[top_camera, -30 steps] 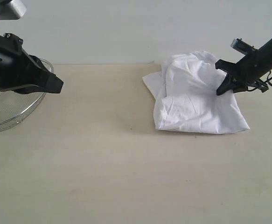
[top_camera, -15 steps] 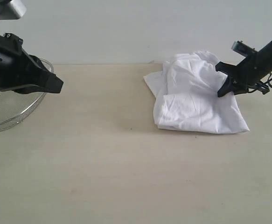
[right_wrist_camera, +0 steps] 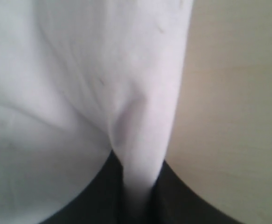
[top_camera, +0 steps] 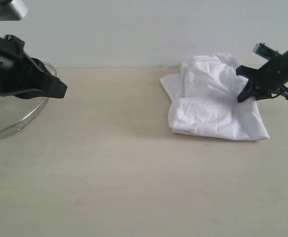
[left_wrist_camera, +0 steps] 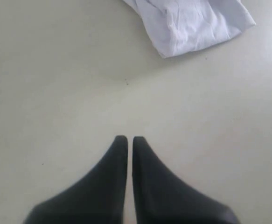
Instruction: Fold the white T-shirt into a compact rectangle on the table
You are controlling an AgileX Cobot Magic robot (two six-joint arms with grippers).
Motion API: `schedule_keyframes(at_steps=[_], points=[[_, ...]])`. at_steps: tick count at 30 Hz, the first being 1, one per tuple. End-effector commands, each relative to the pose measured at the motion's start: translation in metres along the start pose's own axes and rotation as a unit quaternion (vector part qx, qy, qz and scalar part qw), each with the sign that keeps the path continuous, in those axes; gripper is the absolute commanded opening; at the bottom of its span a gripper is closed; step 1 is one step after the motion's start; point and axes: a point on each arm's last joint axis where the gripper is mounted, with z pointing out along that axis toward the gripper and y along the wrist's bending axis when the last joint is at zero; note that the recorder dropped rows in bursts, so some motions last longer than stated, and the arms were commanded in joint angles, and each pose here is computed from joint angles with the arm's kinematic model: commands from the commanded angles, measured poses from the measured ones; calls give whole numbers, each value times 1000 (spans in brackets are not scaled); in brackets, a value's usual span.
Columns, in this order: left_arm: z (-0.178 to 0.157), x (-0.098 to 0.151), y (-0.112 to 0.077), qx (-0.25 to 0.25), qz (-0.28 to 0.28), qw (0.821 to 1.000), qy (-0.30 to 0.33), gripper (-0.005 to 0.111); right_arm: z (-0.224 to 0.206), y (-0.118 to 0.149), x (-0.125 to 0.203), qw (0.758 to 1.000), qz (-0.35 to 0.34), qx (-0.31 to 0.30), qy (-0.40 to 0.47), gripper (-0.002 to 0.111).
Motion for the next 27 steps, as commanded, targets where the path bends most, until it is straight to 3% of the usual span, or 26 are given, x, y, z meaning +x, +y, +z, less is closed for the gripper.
schedule_keyframes(at_steps=[1, 4, 6, 8, 11, 14, 21, 27], points=[[-1, -2, 1, -4, -3, 1000, -7, 4, 0, -8, -1, 1000, -13, 15, -9, 44], [-1, -2, 1, -4, -3, 1000, -7, 4, -1, -8, -2, 1000, -6, 17, -16, 80], [-1, -2, 1, -4, -3, 1000, -7, 4, -3, -7, -3, 1000, -8, 18, -17, 89], [-1, -1, 1, -3, -3, 1000, -6, 4, -7, -5, -4, 1000, -10, 18, -21, 88], [-1, -1, 0, -2, -3, 1000, -4, 4, -23, 3, -7, 999, -9, 24, -36, 80], [-1, -1, 0, -2, -3, 1000, -4, 4, -45, 15, -11, 998, -17, 26, -58, 63], [-4, -1, -1, 0, 3, 1000, -6, 4, -110, 48, -7, 995, -40, 45, -75, 3], [-27, -4, -9, -4, 5, 999, -43, 4, -172, 81, 19, 994, -36, 57, -88, 0]])
